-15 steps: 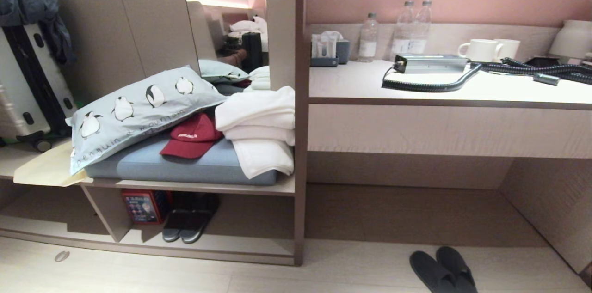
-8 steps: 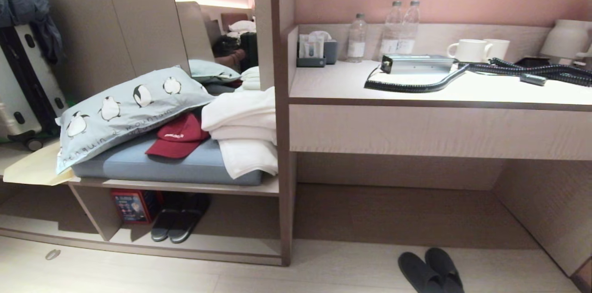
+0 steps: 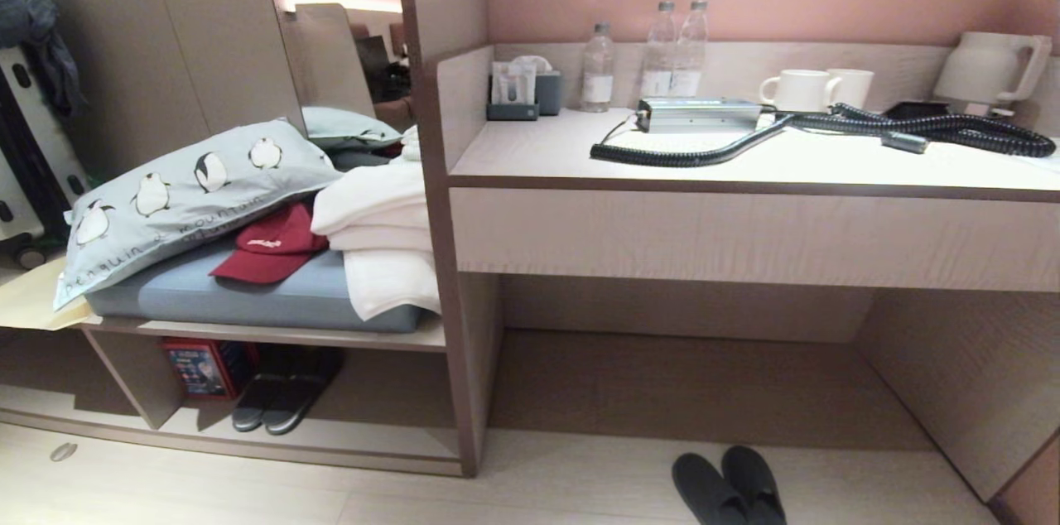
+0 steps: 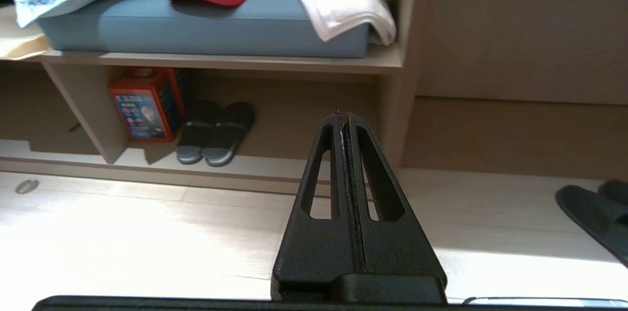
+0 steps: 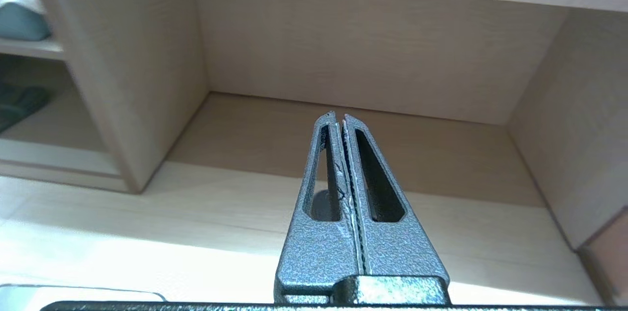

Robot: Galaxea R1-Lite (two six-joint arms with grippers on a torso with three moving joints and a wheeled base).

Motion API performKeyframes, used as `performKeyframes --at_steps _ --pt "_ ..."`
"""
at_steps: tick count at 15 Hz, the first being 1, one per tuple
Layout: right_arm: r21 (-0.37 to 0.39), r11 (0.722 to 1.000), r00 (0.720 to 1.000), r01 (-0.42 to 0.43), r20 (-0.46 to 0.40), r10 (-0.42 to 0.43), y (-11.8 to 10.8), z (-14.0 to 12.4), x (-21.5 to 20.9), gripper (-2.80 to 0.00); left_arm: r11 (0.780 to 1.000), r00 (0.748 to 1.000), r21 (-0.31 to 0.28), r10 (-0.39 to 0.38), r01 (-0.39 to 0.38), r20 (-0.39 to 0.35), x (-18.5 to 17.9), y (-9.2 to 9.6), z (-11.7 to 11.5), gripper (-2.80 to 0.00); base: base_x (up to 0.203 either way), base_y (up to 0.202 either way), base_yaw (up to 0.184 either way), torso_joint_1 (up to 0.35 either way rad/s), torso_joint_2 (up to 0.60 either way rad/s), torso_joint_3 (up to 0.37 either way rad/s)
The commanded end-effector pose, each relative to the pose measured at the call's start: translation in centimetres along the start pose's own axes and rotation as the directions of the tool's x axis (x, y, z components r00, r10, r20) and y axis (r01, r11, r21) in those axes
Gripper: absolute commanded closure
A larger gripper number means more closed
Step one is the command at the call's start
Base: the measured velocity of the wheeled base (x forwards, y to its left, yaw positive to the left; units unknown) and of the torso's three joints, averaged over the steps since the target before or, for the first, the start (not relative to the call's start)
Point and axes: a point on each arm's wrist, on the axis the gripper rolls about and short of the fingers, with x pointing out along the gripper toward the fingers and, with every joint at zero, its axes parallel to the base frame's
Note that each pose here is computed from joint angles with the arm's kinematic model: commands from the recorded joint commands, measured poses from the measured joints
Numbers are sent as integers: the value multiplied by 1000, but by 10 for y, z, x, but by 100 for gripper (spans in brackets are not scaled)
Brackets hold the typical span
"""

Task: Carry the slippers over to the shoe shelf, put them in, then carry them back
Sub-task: Pick up the slippers on the floor

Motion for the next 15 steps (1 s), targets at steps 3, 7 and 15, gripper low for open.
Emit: performKeyframes --at_steps 3,7,15 --pt "1 1000 1000 -1 2 1 0 0 0 0 1000 1000 0 0 0 -2 0 0 0 0 0 -194 0 0 1 2" --pt "1 1000 1000 -1 2 1 0 0 0 0 1000 1000 0 0 0 -2 0 0 0 0 0 -194 1 1 -2 2" --pt "0 1000 1000 -1 2 1 0 0 0 0 1000 1000 3 0 0 0 0 0 0 0 0 -67 1 1 0 -5"
